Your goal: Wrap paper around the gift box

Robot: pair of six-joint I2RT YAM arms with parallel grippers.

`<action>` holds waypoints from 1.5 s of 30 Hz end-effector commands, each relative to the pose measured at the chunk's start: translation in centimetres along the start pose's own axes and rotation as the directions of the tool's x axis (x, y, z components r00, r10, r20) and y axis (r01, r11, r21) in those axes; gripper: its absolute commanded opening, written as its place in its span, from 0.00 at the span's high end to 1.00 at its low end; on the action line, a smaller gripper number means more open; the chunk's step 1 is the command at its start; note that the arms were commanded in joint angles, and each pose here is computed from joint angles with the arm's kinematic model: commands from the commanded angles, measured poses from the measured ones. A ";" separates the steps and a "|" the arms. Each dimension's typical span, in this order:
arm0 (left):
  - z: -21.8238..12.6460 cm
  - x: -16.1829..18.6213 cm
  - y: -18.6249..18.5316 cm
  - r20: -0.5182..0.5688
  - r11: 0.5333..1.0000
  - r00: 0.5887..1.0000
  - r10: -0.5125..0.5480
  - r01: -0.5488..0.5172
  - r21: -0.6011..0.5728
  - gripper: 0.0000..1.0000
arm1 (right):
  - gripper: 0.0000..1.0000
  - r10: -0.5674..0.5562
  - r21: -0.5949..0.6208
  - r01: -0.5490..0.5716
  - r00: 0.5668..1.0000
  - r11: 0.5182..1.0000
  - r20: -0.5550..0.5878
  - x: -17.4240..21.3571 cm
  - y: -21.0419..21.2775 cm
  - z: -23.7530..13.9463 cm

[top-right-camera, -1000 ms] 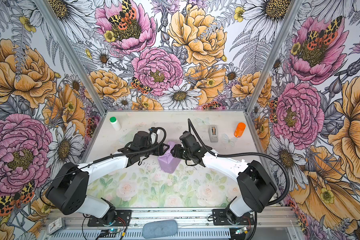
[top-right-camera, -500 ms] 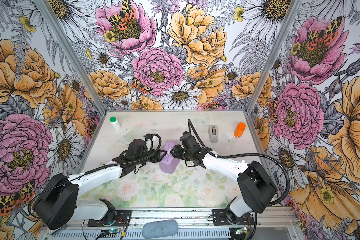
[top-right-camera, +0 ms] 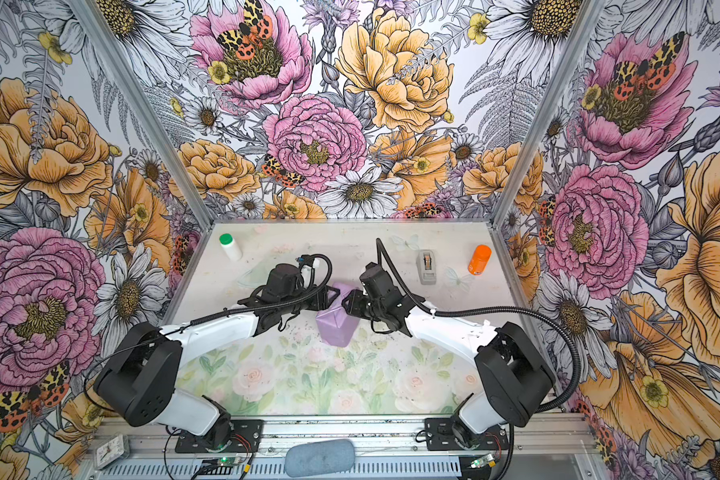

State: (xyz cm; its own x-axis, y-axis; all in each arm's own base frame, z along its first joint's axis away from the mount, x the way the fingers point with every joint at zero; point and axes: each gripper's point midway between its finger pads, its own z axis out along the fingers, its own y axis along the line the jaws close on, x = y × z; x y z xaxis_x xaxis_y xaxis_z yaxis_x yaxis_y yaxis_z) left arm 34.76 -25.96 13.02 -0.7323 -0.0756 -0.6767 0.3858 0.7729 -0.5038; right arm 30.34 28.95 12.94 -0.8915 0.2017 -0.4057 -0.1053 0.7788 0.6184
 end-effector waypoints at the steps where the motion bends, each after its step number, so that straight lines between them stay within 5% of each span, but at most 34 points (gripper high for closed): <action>1: 0.6 3.8 4.1 -0.108 0.992 0.994 -0.028 0.014 -0.128 0.38 | 0.61 -0.006 0.145 0.021 0.995 0.989 -0.101 3.4 -4.3 0.3; 21: -4.0 9.6 2.9 -0.091 0.995 0.993 -0.078 0.071 -0.074 0.37 | 0.63 -0.005 0.138 0.020 0.995 0.990 -0.104 3.6 -4.2 0.5; 27: -5.7 6.0 0.9 -0.011 0.993 0.993 -0.118 0.118 -0.001 0.22 | 0.64 -0.022 0.101 0.033 0.995 0.994 -0.101 3.4 -3.5 0.3; 32: -6.0 4.3 1.5 -0.059 0.941 0.941 -0.334 0.336 0.039 0.19 | 0.65 -0.028 0.080 0.037 0.993 0.996 -0.111 3.6 -3.3 0.4; 38: -4.7 5.3 -0.5 -0.179 0.936 0.929 -0.325 0.343 0.082 0.22 | 0.65 -0.027 0.072 0.035 0.994 0.997 -0.110 3.6 -3.1 0.4; 45: -4.4 3.8 -2.0 -0.173 0.940 0.940 -0.293 0.316 0.125 0.24 | 0.65 -0.026 0.074 0.035 0.993 0.997 -0.112 3.6 -3.2 0.5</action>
State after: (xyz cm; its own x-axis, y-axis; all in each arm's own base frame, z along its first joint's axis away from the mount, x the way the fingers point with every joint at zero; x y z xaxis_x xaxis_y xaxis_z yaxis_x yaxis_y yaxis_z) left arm 28.50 -24.16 12.68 -0.8939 -0.2047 -0.3988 0.1799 0.6511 -0.7374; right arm 29.79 29.31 13.12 -0.8893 0.1723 -0.4237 -0.1525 0.7616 0.6299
